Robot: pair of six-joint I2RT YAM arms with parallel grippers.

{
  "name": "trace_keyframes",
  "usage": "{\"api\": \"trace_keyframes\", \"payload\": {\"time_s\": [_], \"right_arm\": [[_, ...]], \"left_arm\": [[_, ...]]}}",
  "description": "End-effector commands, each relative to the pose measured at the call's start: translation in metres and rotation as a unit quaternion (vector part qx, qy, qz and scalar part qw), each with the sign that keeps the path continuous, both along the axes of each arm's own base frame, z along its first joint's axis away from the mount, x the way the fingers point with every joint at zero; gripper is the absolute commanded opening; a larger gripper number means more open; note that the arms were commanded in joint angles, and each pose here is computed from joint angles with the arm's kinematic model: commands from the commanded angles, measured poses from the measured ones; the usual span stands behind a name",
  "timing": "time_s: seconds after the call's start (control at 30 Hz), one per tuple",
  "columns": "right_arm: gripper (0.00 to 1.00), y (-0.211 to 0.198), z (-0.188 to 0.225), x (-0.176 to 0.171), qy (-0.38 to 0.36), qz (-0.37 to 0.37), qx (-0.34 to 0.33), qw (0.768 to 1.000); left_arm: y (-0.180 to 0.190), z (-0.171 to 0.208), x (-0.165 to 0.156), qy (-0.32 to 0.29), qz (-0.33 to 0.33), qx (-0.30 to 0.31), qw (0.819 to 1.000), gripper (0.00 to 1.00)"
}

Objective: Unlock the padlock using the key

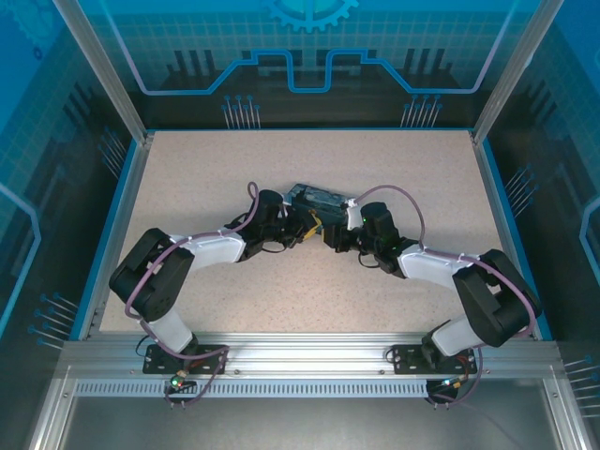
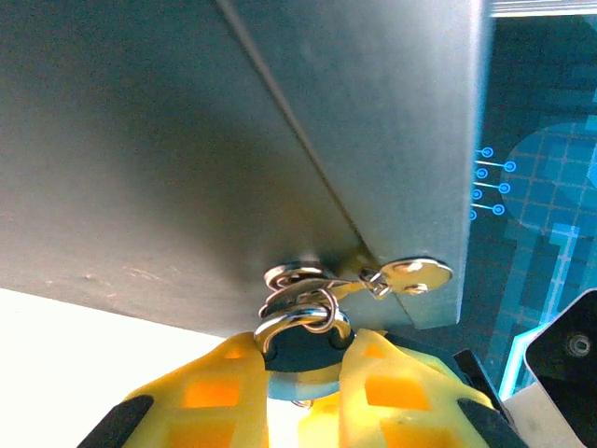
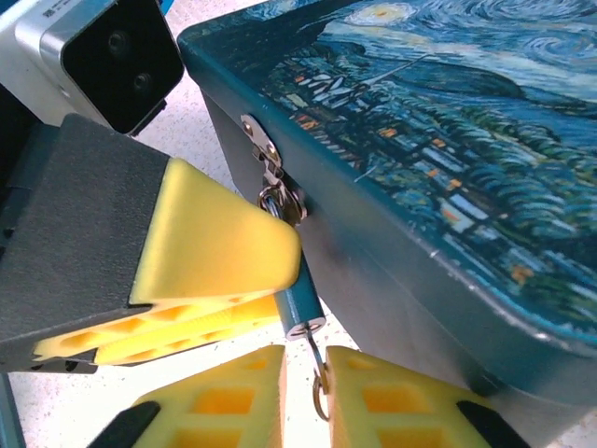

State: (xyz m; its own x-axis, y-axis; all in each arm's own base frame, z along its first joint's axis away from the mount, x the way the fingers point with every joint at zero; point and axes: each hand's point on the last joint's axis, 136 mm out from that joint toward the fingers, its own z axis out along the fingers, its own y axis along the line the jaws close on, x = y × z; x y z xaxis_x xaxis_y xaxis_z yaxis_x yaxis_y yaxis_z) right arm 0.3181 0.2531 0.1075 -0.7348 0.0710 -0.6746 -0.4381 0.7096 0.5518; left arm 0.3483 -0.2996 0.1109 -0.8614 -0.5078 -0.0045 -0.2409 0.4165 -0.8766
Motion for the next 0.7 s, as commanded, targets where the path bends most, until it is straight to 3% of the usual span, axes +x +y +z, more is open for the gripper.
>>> {"api": "trace_keyframes", "payload": {"time_s": [0.0,0.1,0.3,0.43,0.67], "right_arm": [[0.11,0.009,0.007,0.0,-0.009,0.009,0.011,1.0],[0.0,0.009,0.005,0.001,0.0,0.002,0.014,1.0],[0.0,0.012,-0.003,-0.005,0.046,-0.018,0.025,0.998],[0.0,0.013,-0.023,-0.016,0.095,-0.036,0.02,0.995],[0.0,0.011,-0.051,-0.03,0.15,-0.083,0.015,0.985]], "left_arm": [[-0.011,0.002,-0.008,0.0,-0.022,-0.018,1.0,0.0],[-0.01,0.003,-0.007,-0.003,-0.021,-0.017,1.0,0.0],[-0.006,0.007,-0.007,-0.015,-0.012,-0.011,1.0,0.16],[-0.002,0.007,-0.008,-0.015,-0.007,-0.01,1.0,0.35],[0.017,-0.001,-0.022,-0.008,0.016,0.006,1.0,0.52]]}}
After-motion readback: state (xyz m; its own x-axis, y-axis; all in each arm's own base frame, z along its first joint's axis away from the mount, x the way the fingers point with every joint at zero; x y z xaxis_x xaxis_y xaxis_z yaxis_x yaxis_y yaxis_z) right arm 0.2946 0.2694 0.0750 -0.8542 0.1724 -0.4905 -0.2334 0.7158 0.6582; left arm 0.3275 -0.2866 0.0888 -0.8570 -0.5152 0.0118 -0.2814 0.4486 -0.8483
